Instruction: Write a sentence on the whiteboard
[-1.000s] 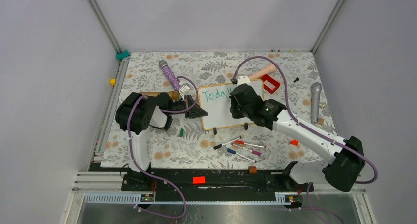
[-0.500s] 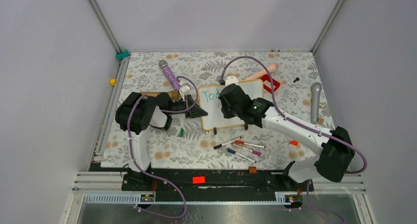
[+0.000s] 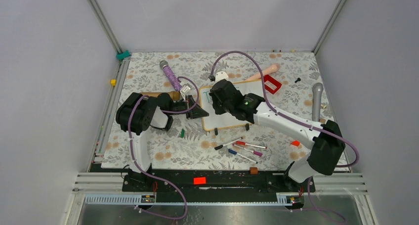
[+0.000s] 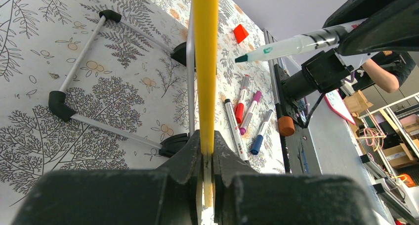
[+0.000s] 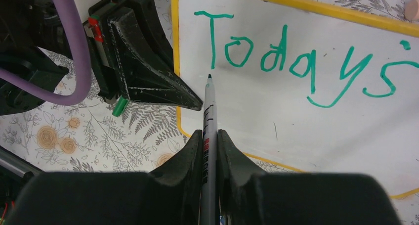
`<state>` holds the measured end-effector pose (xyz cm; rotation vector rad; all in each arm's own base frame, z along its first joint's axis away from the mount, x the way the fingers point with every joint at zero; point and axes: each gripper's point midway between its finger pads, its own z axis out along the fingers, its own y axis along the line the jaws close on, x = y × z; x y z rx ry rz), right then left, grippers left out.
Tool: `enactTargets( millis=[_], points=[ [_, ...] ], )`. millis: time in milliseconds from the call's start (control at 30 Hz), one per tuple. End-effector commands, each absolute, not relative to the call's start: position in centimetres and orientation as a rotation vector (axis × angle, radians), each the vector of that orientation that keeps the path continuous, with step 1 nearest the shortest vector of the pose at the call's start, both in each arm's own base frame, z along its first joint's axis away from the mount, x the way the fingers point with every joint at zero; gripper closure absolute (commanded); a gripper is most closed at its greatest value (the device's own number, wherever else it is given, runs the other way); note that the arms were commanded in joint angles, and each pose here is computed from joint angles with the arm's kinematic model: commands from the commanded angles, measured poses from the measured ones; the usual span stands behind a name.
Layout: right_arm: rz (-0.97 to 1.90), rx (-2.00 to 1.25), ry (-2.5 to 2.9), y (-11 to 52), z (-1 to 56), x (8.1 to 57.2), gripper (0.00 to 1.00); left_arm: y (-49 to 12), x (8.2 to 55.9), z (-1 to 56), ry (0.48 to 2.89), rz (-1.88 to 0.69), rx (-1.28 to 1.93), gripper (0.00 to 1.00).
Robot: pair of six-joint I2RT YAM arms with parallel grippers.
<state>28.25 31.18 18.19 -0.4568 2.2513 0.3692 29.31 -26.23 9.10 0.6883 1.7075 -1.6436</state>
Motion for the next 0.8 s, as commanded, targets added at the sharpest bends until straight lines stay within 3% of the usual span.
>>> enactTargets(
  millis=[0,767],
  points=[
    [0.344,-0.469,2.208,31.9,19.8,29.1,1.00,-26.4,28.4,10.6,1.596,-1.632,0.830,1.00],
    [0.220,-0.484,2.232,30.6,18.5,29.6,1.00,-26.3,28.4,10.5,1.603,-1.631,0.821,1.00]
  ],
)
